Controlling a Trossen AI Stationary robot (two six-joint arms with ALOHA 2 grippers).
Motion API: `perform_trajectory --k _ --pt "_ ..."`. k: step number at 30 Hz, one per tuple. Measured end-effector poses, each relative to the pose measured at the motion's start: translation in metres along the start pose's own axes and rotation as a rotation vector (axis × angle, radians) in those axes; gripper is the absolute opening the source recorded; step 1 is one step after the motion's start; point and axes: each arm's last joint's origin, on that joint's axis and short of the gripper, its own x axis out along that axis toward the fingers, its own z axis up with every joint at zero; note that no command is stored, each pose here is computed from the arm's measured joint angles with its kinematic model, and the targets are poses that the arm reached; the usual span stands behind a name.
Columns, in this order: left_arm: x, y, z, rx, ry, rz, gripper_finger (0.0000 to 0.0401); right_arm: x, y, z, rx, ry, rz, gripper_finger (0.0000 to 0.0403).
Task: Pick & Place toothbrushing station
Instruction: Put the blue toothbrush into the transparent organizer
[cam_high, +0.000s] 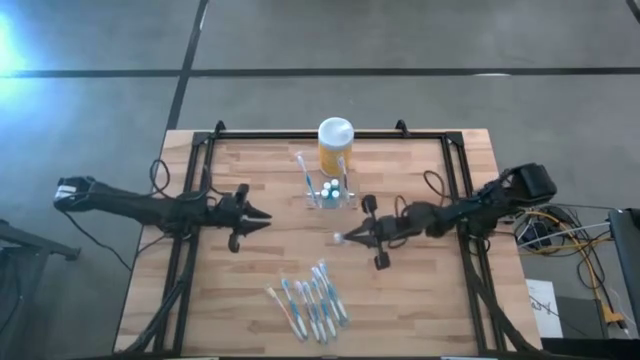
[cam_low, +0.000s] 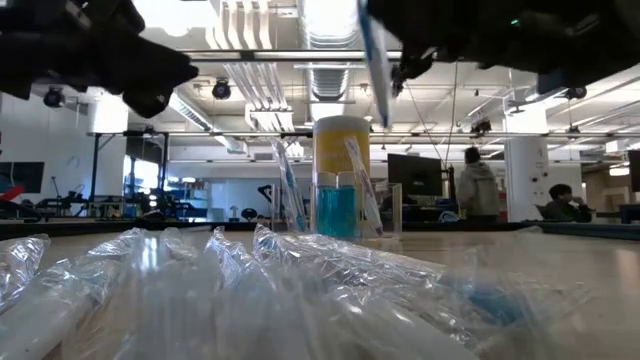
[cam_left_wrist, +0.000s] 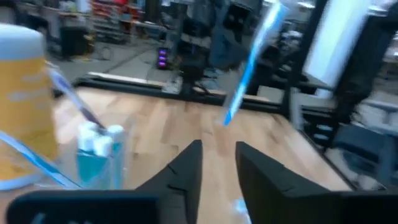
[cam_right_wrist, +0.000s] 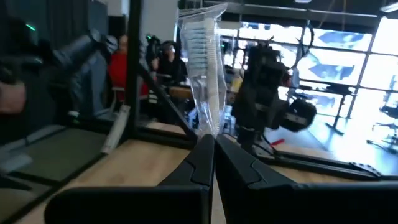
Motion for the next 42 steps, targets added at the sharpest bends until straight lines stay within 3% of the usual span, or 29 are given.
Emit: perform_trajectory --k 5,12,22,35,42 --pt "0.015 0.000 0.005 0.084 0.017 0.055 0.0138 0.024 -0.016 -0.016 -0.014 -0.007 -0.057 0.0008" --pt "0.029 -0.003 0.008 0.070 -0.078 -0.010 0.0149 0.036 -0.025 -0.040 0.002 -0.052 -0.083 0.0008" --pt "0.065 -0.008 0.008 -0.031 0.002 -0.054 0.0155 0.046 -0.027 -0.040 0.025 -0.107 -0.085 0.0008" --pt "0.123 -0.016 0.020 0.036 0.030 -0.059 0.0255 0.043 -0.027 -0.042 0.016 -0.088 -0.099 0.0008" --pt "0.139 -0.018 0.028 0.064 0.009 -0.052 0.0267 0.042 -0.027 -0.042 0.022 -0.086 -0.099 0.0008"
